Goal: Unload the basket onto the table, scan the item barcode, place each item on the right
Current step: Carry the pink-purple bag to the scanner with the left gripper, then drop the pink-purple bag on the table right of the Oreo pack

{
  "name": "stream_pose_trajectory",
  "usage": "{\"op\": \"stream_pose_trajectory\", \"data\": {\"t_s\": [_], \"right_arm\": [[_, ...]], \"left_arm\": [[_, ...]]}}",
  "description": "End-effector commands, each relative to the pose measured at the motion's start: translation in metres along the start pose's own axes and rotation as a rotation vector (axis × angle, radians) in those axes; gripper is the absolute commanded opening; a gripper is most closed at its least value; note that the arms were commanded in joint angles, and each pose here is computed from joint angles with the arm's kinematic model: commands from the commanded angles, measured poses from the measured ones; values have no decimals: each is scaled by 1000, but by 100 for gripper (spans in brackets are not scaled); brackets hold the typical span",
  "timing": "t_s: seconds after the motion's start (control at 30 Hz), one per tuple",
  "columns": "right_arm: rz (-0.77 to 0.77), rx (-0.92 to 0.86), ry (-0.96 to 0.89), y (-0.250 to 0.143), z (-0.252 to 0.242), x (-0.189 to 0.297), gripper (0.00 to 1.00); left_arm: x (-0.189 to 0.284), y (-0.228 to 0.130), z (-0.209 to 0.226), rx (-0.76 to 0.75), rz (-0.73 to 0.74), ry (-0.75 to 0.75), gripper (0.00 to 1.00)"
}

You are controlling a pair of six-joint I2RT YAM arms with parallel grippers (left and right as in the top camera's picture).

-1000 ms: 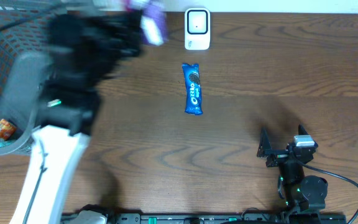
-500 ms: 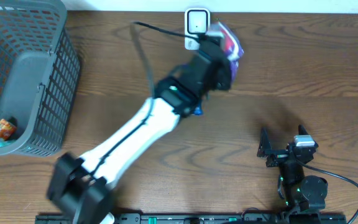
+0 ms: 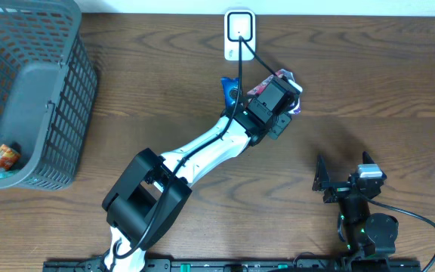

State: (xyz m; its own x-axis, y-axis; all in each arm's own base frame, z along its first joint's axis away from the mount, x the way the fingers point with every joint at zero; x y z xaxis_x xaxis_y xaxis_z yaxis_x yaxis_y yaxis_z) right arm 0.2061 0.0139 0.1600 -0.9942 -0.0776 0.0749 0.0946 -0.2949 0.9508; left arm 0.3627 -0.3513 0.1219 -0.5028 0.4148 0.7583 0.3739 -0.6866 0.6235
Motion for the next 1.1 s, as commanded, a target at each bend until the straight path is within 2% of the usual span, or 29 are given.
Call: {"op": "stream_pose_trajectory", "data": {"t_s": [0.0, 0.1, 0.27, 0.33, 0.43, 0.47, 0.5, 0.57, 0.7, 0.83, 1.07], "right_arm": [[-2, -14, -10, 0, -2, 0, 99], [-2, -14, -10, 0, -2, 0, 99], [-2, -14, -10, 0, -2, 0, 99], [-2, -14, -10, 0, -2, 0, 99], [-2, -14, -10, 0, -2, 0, 99], [-2, -14, -10, 0, -2, 0, 99], [-2, -14, -10, 0, -2, 0, 99], [-2, -14, -10, 0, -2, 0, 99], [-2, -14, -10, 0, -2, 0, 99], [-2, -14, -10, 0, -2, 0, 99], [-2, -14, -10, 0, -2, 0, 99]], "left_arm": [[3, 8, -1, -162, -31, -28, 7], [4, 11, -18, -204, -70, -150, 7], [1, 6, -15, -223, -55, -153, 7], [0, 3, -6, -216, -50, -144, 11], [-1, 0, 4, -199, -41, -132, 31], [-1, -2, 7, -193, -36, -129, 45], [-1, -4, 11, -188, -31, -126, 67], [-1, -6, 18, -176, -27, -117, 92], [2, -6, 29, -140, -31, -101, 96], [22, 9, 41, -49, -84, -72, 98], [101, 48, 79, -14, -257, 29, 98]]}}
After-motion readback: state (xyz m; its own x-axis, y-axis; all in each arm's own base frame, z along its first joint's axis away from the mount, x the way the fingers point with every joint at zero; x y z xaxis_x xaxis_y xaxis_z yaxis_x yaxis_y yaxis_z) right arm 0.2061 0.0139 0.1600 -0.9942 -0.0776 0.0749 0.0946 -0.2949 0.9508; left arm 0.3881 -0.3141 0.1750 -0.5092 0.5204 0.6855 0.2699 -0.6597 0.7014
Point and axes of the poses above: each gripper's point midway between its finger pads, its own x axis back along the fingers, its own z axis along the line the jaws close on, y = z × x, the point moved 4 cm from there along x, back along the fingers, and after that the axes turned 15 degrees about -x, right-handed, at the moved point
